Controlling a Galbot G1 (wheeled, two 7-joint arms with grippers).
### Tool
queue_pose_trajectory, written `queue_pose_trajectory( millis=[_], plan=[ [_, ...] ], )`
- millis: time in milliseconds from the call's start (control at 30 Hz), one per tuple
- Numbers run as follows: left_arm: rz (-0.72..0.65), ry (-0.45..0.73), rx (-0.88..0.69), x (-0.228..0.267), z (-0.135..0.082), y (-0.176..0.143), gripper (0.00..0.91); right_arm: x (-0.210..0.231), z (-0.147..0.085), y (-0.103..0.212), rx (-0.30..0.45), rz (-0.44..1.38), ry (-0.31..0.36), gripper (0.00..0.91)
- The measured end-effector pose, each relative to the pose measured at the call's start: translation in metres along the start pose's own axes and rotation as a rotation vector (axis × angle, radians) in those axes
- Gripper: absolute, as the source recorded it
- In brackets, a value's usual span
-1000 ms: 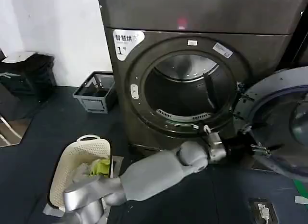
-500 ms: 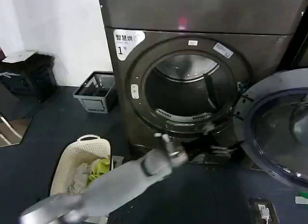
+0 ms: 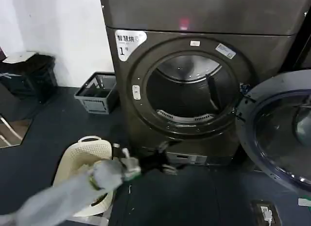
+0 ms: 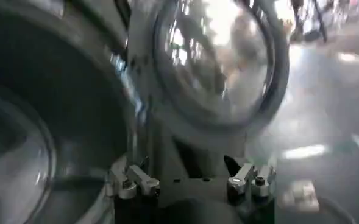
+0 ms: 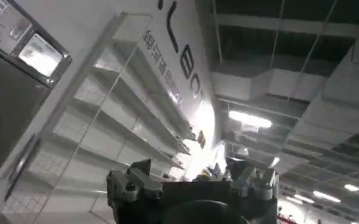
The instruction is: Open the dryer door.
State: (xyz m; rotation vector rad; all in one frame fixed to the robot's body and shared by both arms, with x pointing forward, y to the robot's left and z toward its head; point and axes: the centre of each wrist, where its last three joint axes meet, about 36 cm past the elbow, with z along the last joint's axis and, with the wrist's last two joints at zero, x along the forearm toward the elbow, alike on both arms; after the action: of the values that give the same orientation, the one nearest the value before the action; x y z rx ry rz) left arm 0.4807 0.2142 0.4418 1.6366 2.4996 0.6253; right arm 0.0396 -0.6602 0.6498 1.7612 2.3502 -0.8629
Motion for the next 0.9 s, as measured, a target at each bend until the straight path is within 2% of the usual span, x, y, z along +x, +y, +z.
queue_pose_trajectory(
  millis=[233, 467, 667, 900],
  plan=[
    [-0.001, 0.21, -0.006, 0.06, -0.011, 0.041, 0.907, -0.003, -0.001, 0.001, 0.01, 0.003, 0.002, 0.907],
    [0.012, 0.505, -0.095, 0.12, -0.01, 0.08, 0.907, -0.006, 0.004, 0.006, 0.002, -0.008, 0.013, 0.907],
    [0.025, 0.716, -0.138, 0.174, 0.002, 0.094, 0.907, -0.008, 0.003, 0.01, -0.006, -0.014, 0.017, 0.907],
    [0.085, 0.854, -0.189, 0.222, 0.006, 0.101, 0.907, -0.011, 0.002, 0.008, -0.005, -0.008, 0.023, 0.907]
  ],
)
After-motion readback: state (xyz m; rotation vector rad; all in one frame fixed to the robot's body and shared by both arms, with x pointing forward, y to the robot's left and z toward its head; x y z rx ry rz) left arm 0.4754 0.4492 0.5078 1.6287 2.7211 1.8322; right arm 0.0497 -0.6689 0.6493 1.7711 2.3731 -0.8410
